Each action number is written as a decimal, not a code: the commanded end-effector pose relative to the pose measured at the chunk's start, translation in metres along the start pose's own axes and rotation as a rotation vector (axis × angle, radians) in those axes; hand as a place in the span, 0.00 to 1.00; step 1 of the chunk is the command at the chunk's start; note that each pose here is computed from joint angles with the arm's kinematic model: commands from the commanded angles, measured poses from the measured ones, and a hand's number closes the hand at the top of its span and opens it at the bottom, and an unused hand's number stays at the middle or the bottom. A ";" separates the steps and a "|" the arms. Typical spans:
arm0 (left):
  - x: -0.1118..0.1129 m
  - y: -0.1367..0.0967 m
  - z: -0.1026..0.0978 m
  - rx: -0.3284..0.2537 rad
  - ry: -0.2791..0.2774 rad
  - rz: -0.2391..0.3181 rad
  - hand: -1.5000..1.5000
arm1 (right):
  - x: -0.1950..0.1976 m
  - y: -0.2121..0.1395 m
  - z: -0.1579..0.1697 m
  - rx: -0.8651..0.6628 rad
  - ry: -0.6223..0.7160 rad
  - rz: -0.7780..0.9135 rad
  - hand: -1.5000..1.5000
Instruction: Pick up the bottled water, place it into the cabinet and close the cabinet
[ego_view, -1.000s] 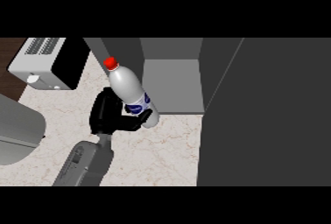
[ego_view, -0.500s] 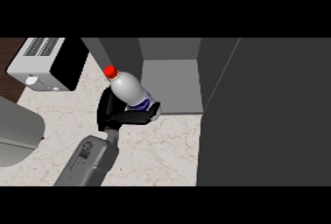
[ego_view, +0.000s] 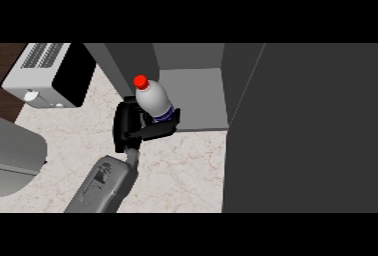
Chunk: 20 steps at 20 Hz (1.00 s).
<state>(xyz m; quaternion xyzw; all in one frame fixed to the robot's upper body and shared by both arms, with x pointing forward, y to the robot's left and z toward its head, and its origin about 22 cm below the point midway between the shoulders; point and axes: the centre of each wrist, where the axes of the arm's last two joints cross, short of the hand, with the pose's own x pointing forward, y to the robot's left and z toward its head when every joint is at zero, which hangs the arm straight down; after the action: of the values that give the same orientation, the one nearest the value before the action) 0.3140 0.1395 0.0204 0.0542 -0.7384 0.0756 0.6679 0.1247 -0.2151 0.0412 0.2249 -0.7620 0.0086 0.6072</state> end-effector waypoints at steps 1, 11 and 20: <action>0.057 -0.041 -0.057 -0.079 -0.080 -0.062 1.00 | 0.001 -0.007 0.000 0.010 0.004 0.008 0.00; 0.030 -0.024 -0.057 0.025 -0.093 -0.219 1.00 | -0.001 0.006 -0.005 0.042 0.013 -0.008 0.00; 0.001 0.000 -0.053 0.114 -0.140 -0.449 1.00 | -0.006 0.002 -0.008 0.058 0.000 -0.009 0.00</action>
<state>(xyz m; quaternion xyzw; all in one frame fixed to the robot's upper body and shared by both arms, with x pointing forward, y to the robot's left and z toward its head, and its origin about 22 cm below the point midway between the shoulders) 0.3092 0.1420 0.0074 0.2180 -0.7623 -0.0009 0.6094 0.1294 -0.2125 0.0400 0.2403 -0.7581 0.0253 0.6057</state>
